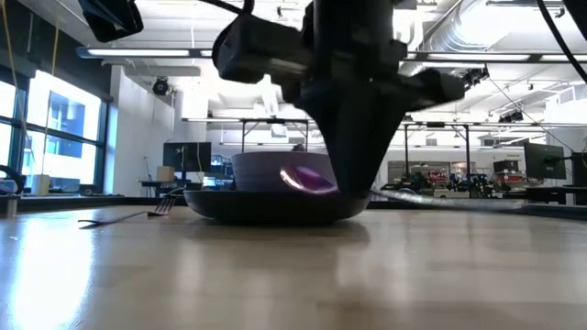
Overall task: Set table place
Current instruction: Put the dark purple spoon on top of the bowl
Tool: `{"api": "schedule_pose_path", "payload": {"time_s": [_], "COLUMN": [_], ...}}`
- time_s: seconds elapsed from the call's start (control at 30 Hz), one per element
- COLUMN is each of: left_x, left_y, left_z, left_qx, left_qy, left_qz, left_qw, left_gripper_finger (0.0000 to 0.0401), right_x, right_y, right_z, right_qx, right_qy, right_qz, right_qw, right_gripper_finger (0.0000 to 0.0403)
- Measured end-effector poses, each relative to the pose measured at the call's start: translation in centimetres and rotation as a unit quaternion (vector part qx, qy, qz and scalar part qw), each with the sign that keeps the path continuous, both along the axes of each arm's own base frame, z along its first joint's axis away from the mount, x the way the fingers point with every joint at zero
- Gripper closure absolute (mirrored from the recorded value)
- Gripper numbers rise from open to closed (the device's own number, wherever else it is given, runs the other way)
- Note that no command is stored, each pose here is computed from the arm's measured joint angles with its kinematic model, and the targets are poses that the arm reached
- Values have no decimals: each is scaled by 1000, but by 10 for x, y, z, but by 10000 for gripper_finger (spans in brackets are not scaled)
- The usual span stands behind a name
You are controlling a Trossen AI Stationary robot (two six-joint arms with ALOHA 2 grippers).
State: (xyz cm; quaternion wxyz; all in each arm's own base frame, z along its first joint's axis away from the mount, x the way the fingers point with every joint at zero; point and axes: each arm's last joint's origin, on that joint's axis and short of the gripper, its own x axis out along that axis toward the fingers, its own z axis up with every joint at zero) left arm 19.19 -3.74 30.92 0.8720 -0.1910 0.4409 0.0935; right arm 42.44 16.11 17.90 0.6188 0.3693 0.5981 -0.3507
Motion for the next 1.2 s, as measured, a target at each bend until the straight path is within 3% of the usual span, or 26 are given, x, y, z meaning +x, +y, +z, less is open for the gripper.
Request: {"api": "schedule_pose_path", "payload": {"time_s": [0.2,0.4,0.57,0.87,1.03,1.2], "left_x": [0,0,0,0,0,0], "left_y": [0,0,0,0,0,0], "left_z": [0,0,0,0,0,0], "left_qx": [0,0,0,0,0,0], "left_qy": [0,0,0,0,0,0], "left_qz": [0,0,0,0,0,0], "left_qw": [1000,1000,1000,1000,1000,1000], "left_gripper_finger": [394,394,393,394,393,394], "right_x": [-1,-6,6,15,17,17], "right_y": [0,-20,-49,-118,-152,-184], "right_z": [30,70,94,99,99,99], "right_qx": [0,-10,-1,50,93,96], "right_qy": [7,41,-6,-14,-28,-35], "right_qz": [33,72,128,187,191,180], "right_qw": [999,996,992,981,977,978], "right_gripper_finger": [402,402,403,403,403,403]}}
